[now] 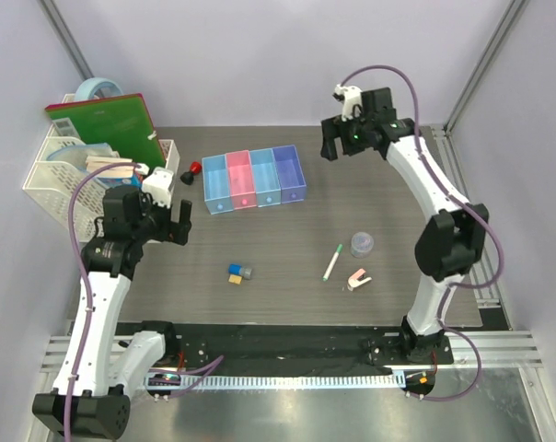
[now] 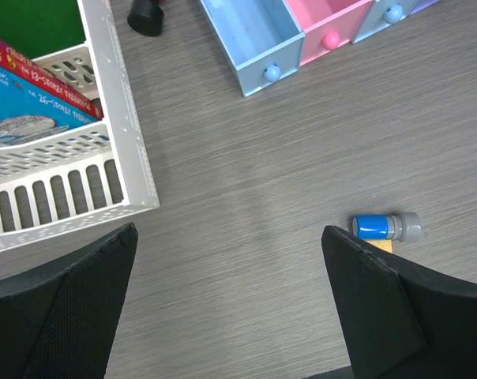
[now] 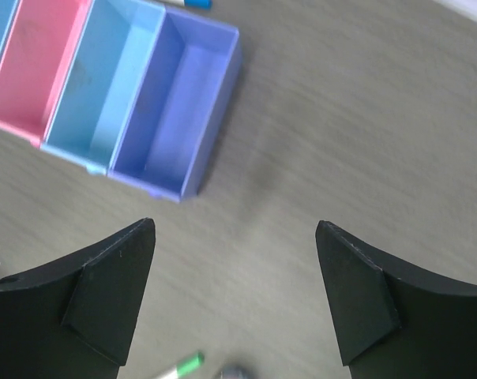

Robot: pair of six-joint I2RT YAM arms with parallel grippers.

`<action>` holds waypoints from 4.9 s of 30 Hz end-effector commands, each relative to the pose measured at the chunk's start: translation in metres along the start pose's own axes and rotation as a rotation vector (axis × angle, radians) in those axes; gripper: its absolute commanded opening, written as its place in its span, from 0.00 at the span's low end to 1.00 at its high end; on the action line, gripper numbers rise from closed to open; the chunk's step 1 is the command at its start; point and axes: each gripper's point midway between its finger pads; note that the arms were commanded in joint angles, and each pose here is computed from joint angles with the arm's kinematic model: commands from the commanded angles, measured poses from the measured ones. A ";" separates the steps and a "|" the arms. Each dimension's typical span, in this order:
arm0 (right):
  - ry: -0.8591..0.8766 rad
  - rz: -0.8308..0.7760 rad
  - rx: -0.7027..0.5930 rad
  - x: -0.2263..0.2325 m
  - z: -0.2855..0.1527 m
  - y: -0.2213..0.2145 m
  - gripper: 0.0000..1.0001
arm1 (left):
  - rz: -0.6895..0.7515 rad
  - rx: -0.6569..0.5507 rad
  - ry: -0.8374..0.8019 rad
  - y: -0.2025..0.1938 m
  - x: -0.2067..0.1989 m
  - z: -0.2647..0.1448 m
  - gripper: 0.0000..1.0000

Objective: Sort the stationery into containers
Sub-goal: Move the storage box to the center of the board.

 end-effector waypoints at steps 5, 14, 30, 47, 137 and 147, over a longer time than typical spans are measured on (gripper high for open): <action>-0.106 -0.035 -0.122 0.001 0.071 0.052 0.81 | 0.052 -0.059 -0.040 0.028 0.001 0.007 1.00; -0.163 -0.001 -0.077 -0.003 0.150 0.013 0.72 | 0.054 -0.001 -0.028 0.028 0.007 0.019 1.00; -0.517 -0.104 -0.127 -0.022 0.141 0.022 0.69 | 0.092 0.017 -0.041 0.020 0.006 0.020 1.00; -0.107 -0.159 -0.216 0.099 0.127 0.050 0.60 | 0.112 -0.010 -0.025 0.023 0.007 0.008 1.00; -0.292 -0.288 0.159 -0.082 0.076 -0.111 0.77 | -0.092 -0.102 -0.045 0.129 -0.007 0.324 1.00; -0.174 -0.295 0.159 -0.063 0.072 -0.087 0.84 | -0.067 -0.168 -0.090 0.132 -0.033 0.375 1.00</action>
Point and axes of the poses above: each gripper's point midway between its finger pads, its own z axis out along the fingers, its own x axis along the line the jaws close on, y = z × x, and after that the axes turned 3 degrees about z, right-handed
